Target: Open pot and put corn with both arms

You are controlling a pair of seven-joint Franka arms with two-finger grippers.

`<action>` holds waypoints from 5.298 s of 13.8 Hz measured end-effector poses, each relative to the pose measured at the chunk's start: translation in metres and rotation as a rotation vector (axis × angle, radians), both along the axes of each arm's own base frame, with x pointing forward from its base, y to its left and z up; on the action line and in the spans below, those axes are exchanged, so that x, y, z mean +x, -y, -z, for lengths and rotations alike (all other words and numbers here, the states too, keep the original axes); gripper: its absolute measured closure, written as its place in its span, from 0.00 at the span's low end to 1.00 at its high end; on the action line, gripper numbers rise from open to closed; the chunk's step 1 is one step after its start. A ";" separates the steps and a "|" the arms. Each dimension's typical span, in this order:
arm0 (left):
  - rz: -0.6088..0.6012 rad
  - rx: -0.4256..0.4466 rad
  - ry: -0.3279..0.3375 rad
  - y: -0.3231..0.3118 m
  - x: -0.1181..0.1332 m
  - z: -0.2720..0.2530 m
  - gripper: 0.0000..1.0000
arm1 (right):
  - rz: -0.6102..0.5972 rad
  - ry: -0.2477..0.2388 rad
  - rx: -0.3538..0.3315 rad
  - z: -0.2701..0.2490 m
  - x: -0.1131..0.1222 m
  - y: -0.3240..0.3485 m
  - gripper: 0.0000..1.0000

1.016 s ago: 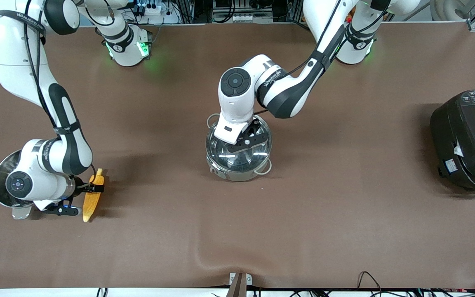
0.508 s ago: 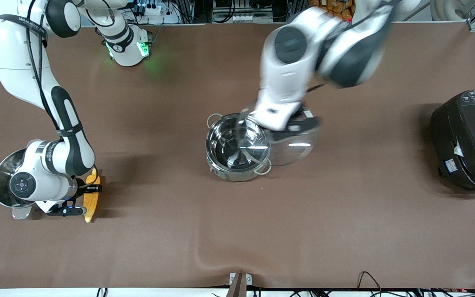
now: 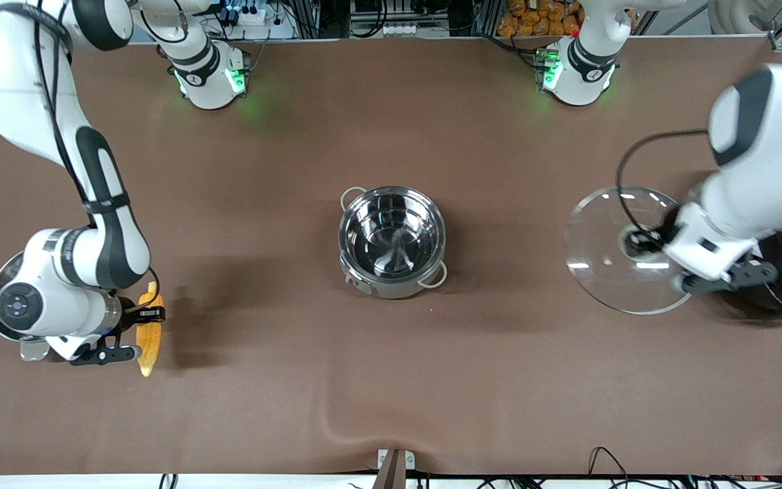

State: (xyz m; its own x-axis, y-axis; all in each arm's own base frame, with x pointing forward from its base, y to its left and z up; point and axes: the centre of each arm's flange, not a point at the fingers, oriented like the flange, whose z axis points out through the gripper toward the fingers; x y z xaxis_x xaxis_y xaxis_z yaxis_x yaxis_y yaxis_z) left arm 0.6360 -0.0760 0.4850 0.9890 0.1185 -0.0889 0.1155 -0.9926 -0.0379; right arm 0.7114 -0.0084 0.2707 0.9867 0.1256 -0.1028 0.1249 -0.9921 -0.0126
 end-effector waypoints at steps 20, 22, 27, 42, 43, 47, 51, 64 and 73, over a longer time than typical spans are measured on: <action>0.035 -0.044 0.196 -0.041 -0.078 0.258 0.51 | -1.125 0.153 -0.284 -0.084 -0.187 -0.499 0.63; 0.036 -0.044 0.195 -0.041 -0.078 0.258 0.51 | -1.114 0.101 -0.306 -0.074 -0.196 -0.500 0.63; 0.041 -0.045 0.182 -0.038 -0.080 0.260 0.51 | -1.048 0.064 -0.335 -0.036 -0.225 -0.524 0.63; 0.047 -0.011 0.139 -0.029 -0.045 -0.073 0.00 | -0.842 0.199 -0.294 -0.030 -0.235 -0.553 0.15; 0.045 -0.010 0.133 -0.030 -0.048 -0.100 0.00 | -0.808 0.215 -0.288 -0.040 -0.234 -0.553 0.04; 0.040 -0.005 0.053 -0.032 -0.064 -0.137 0.00 | -0.649 0.221 -0.242 -0.116 -0.212 -0.521 0.00; 0.039 -0.004 0.038 -0.034 -0.065 -0.136 0.00 | -0.442 0.195 -0.225 -0.165 -0.137 -0.413 0.00; 0.039 -0.002 0.080 -0.034 -0.096 -0.186 0.00 | -0.037 0.073 -0.005 -0.269 -0.088 -0.075 0.00; 0.036 -0.011 0.044 -0.035 -0.086 -0.165 0.00 | 0.230 0.050 -0.023 -0.351 -0.165 0.057 0.00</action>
State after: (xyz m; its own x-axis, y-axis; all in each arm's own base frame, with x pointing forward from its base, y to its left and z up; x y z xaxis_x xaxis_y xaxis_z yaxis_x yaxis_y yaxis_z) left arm 0.5503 -0.0409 0.6504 0.9955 0.0823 -0.0466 0.0814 -0.9964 -0.0222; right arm 0.5463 -0.0656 0.6217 0.9930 -0.1054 -0.0535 -0.1050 -0.9944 0.0107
